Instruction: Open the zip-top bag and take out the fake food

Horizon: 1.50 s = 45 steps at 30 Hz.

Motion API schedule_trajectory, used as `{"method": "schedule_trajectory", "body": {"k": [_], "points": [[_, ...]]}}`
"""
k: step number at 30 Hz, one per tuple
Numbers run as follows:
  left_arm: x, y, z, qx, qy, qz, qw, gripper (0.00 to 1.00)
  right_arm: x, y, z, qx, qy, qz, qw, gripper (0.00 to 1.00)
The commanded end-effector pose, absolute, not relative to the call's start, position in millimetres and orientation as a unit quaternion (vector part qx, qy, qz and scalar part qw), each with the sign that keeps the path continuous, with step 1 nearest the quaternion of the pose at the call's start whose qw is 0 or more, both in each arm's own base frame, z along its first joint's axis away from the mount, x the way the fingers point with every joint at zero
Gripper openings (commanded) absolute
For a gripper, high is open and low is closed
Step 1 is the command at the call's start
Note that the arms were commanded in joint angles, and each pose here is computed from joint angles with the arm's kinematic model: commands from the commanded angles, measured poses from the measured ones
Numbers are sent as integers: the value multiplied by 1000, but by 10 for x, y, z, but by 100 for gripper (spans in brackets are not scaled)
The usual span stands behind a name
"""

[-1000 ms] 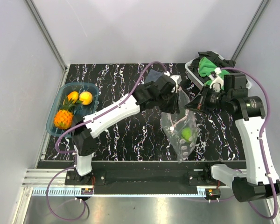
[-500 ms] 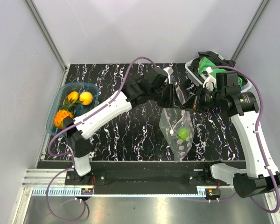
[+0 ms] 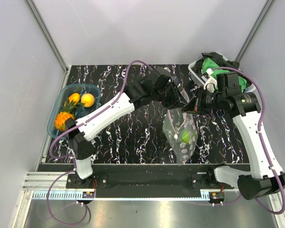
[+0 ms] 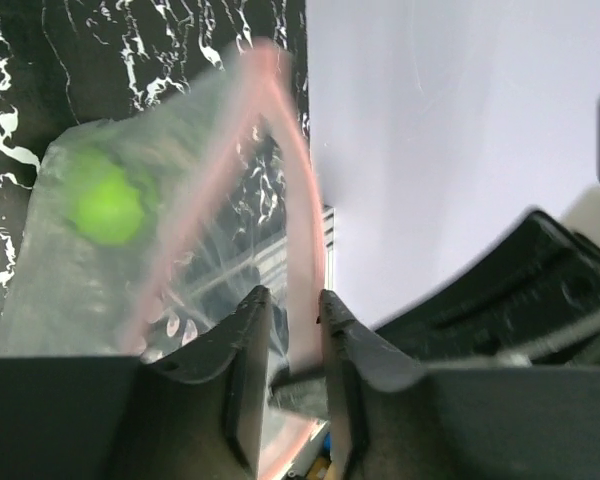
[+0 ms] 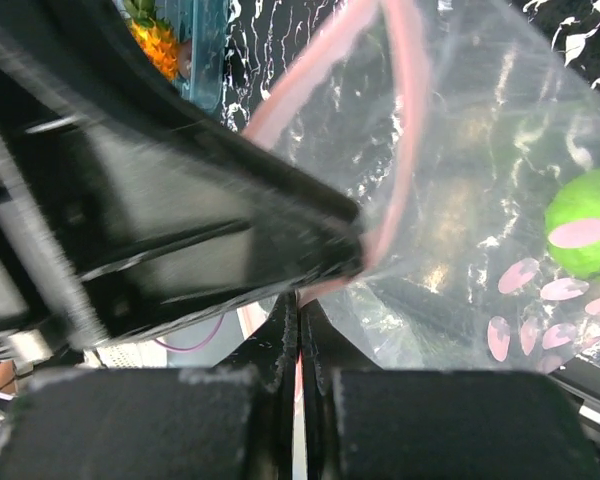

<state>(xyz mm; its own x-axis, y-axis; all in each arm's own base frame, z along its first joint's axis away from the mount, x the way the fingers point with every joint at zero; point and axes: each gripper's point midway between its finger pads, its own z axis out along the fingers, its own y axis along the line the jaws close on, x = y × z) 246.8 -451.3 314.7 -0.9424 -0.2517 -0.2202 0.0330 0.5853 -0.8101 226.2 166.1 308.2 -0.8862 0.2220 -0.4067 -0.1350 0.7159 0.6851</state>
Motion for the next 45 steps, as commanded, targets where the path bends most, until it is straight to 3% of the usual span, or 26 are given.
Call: {"method": "schedule_trajectory", "body": {"k": [1,12,18,23,29,34,45], "points": [[2515,-4610,2985,-89,881,-435,163,25,2245,1717,3301,18,878,396,268,0],[2627,-4499,2583,-67,902,-355,234,6,2192,1715,3421,30,870,405,279,0],[2588,-4302,2424,14,909,-310,280,6,2263,1741,3326,17,874,402,270,0],[2537,-4042,2612,81,888,-297,341,20,2399,1850,3430,-2,859,429,278,0],[2532,-3759,2888,114,866,-283,397,27,2412,2100,3557,-23,840,476,260,0],[2505,-3686,2968,122,860,-282,407,30,2373,2283,3662,-21,818,521,245,0],[2814,-3567,2335,134,891,-212,378,30,2142,2124,3234,17,845,485,222,0]]}}
